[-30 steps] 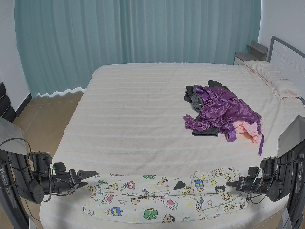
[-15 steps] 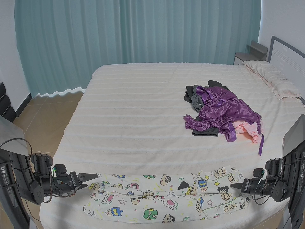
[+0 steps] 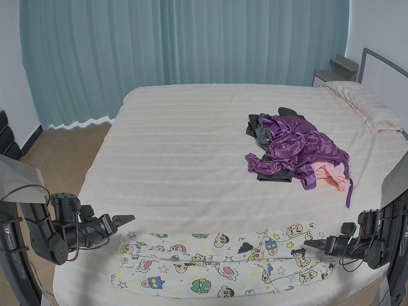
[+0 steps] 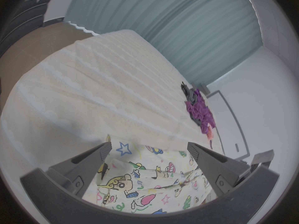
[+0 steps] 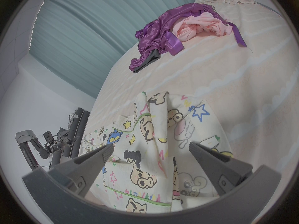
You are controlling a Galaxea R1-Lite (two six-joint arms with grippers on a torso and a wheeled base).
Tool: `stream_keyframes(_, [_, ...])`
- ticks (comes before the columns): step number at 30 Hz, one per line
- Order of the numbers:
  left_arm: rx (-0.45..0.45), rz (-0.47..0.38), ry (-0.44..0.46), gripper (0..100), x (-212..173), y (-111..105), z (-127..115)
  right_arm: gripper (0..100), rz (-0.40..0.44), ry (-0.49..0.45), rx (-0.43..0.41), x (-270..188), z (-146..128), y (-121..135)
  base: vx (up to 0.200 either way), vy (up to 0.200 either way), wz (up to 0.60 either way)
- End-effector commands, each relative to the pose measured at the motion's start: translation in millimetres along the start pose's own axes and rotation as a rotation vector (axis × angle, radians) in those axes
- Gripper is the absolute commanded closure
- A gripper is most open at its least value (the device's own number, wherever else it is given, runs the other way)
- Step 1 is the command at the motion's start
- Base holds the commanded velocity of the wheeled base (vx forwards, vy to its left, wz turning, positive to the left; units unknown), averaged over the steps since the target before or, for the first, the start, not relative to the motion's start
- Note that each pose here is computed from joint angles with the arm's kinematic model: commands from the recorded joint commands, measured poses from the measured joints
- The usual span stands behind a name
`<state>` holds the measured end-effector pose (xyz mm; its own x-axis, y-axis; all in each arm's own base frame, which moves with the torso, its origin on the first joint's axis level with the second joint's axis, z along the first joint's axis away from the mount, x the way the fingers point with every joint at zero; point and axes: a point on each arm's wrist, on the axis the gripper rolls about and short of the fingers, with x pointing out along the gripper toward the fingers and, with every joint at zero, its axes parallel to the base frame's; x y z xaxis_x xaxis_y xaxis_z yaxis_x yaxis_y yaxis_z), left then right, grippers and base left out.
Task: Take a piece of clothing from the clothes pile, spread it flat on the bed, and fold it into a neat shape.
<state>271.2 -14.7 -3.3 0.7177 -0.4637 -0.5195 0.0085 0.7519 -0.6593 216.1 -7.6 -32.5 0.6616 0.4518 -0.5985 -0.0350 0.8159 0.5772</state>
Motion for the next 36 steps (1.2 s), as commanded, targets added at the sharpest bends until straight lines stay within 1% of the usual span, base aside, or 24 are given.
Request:
stream_keyframes(1, [0.050, 0.032, 0.094, 0, 14.7, 4.0, -7.4, 0, 0.006, -0.014, -0.005, -1.8, 2.0, 1.2, 0.000, 0.000, 0.00])
stream_keyframes(4, [0.037, 0.074, 0.170, 0, 16.9, 6.9, -10.0, 0, 0.008, -0.011, -0.005, -1.4, 1.5, 0.9, 0.000, 0.000, 0.00])
stream_keyframes(7, [0.034, 0.079, 0.165, 0, 16.8, 7.7, -6.1, 0, 0.009, -0.009, -0.004, -1.3, 1.3, 0.7, 0.000, 0.000, 0.00])
stream_keyframes(16, [0.046, 0.072, 0.161, 0, 19.3, 6.5, -4.7, 0, 0.008, -0.004, -0.001, -1.0, 0.5, 0.7, 0.000, 0.000, 0.00])
stream_keyframes(20, [0.084, 0.077, 0.173, 0, 19.7, 8.4, -6.3, 0, 0.019, 0.000, -0.002, -0.8, 0.3, 1.2, 0.000, 0.000, 0.00])
stream_keyframes(21, [0.094, 0.082, 0.174, 100, 19.7, 8.9, -6.8, 0, 0.021, 0.001, -0.004, -0.8, 0.3, 1.2, 0.000, 0.000, 0.00])
stream_keyframes(25, [0.098, 0.087, 0.172, 100, 19.3, 9.7, -6.5, 0, 0.020, -0.001, -0.004, -0.8, 0.7, 0.9, 0.000, 0.000, 0.00])
stream_keyframes(26, [0.096, 0.093, 0.156, 100, 16.6, 12.1, -2.9, 0, 0.020, -0.001, -0.004, -0.8, 0.7, 0.9, 0.000, 0.000, 0.00])
stream_keyframes(28, [0.098, 0.094, 0.152, 100, 15.6, 12.5, -1.8, 0, 0.020, 0.000, -0.003, -1.0, 0.4, 0.9, 0.000, 0.000, 0.00])
stream_keyframes(31, [0.132, 0.097, 0.144, 100, 9.0, 11.6, 0.5, 0, 0.021, 0.000, -0.003, -1.0, 0.5, 1.4, 0.000, 0.000, 0.00])
stream_keyframes(33, [0.137, 0.098, 0.137, 100, 5.4, 10.4, 2.5, 0, 0.021, 0.000, -0.005, -1.0, 0.5, 1.4, 0.000, 0.000, 0.00])
stream_keyframes(36, [0.161, 0.078, 0.093, 100, -5.6, -1.8, 12.9, 0, 0.021, -0.002, -0.004, -0.8, 0.8, 1.3, 0.000, 0.000, 0.00])
